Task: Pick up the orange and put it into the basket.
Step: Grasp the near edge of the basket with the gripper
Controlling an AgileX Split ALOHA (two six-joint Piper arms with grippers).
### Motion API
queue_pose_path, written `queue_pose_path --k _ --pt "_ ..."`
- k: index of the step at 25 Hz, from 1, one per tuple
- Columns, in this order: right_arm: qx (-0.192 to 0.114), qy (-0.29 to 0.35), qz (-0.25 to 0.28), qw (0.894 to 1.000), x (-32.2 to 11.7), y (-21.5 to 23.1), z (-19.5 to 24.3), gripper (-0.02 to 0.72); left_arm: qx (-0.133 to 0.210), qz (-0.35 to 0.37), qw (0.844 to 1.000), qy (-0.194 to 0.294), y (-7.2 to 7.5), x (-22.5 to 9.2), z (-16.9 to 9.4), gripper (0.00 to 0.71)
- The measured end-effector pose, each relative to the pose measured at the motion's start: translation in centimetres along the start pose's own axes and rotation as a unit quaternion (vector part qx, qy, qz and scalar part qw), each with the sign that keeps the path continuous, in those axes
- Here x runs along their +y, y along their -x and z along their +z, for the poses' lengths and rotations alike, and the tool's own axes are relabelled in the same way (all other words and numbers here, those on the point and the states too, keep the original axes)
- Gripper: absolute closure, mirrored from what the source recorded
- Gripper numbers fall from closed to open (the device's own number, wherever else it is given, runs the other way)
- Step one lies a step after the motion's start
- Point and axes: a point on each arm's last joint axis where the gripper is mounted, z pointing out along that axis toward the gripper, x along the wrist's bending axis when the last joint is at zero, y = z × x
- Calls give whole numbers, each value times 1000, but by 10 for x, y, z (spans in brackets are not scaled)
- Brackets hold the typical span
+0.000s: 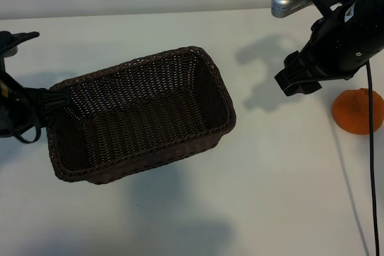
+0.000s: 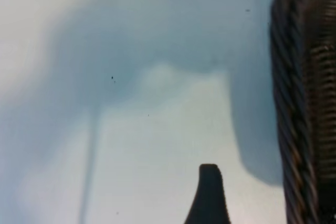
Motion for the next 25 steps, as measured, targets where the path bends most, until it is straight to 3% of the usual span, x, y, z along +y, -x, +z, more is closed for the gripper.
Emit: queue_pose_path --k 9,25 --pt "2 0 2 1000 0 0 0 131 -54 -17 998 -32 12 11 41 124" --pt "4 -7 3 1000 -1 -1 0 131 -40 -23 993 -107 26 5 94 124"
